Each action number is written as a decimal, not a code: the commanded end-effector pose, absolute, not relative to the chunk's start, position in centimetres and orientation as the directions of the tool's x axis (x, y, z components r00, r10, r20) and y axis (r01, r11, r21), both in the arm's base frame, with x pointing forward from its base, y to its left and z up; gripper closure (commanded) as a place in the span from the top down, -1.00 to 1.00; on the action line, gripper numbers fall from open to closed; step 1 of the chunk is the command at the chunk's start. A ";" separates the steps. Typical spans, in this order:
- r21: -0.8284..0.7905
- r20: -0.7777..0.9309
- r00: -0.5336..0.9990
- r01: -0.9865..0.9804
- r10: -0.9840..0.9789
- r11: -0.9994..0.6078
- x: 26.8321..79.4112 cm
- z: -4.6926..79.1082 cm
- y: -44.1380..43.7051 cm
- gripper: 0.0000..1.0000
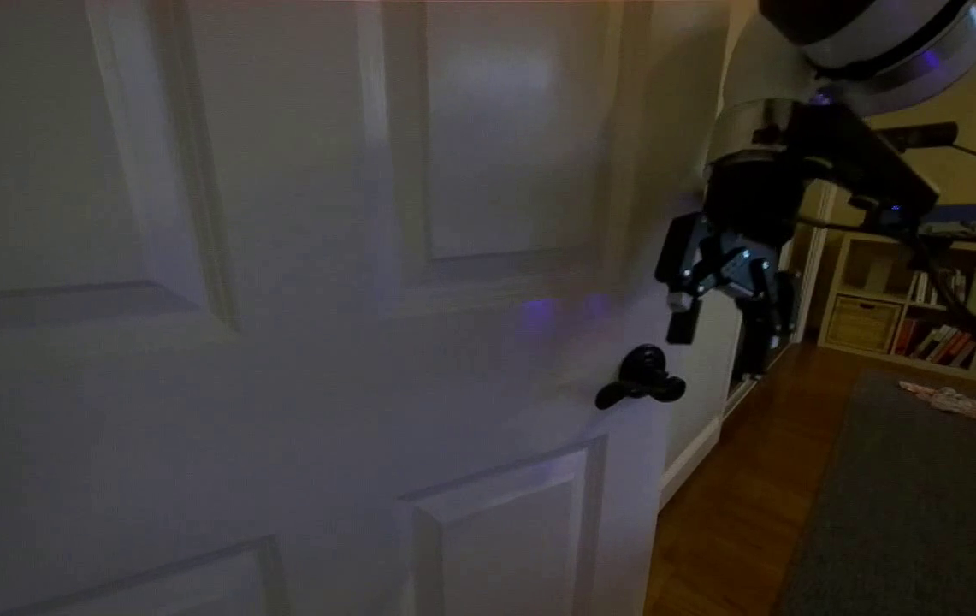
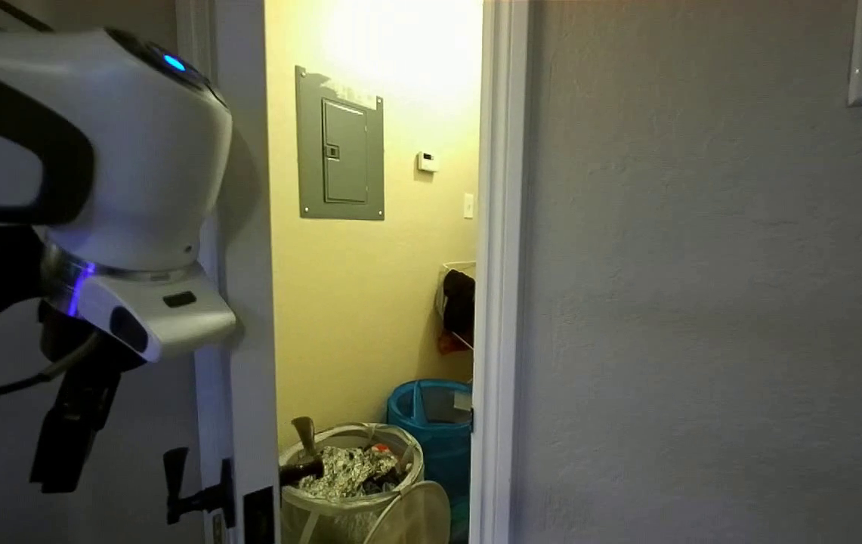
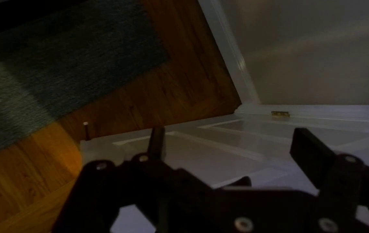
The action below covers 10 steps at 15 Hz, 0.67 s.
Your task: Open the door
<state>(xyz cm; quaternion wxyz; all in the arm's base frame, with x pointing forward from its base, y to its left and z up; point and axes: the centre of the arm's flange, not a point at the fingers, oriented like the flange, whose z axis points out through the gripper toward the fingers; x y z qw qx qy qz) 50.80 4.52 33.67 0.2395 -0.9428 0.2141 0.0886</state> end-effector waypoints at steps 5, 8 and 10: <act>-0.150 -0.130 0.901 -0.432 -0.415 -0.890 42.9 41.2 -2.3 1.00; -0.105 -0.098 0.900 -0.434 -0.425 -0.895 42.1 42.4 -3.8 1.00; -0.101 -0.085 0.906 -0.423 -0.416 -0.901 42.0 42.6 -4.0 1.00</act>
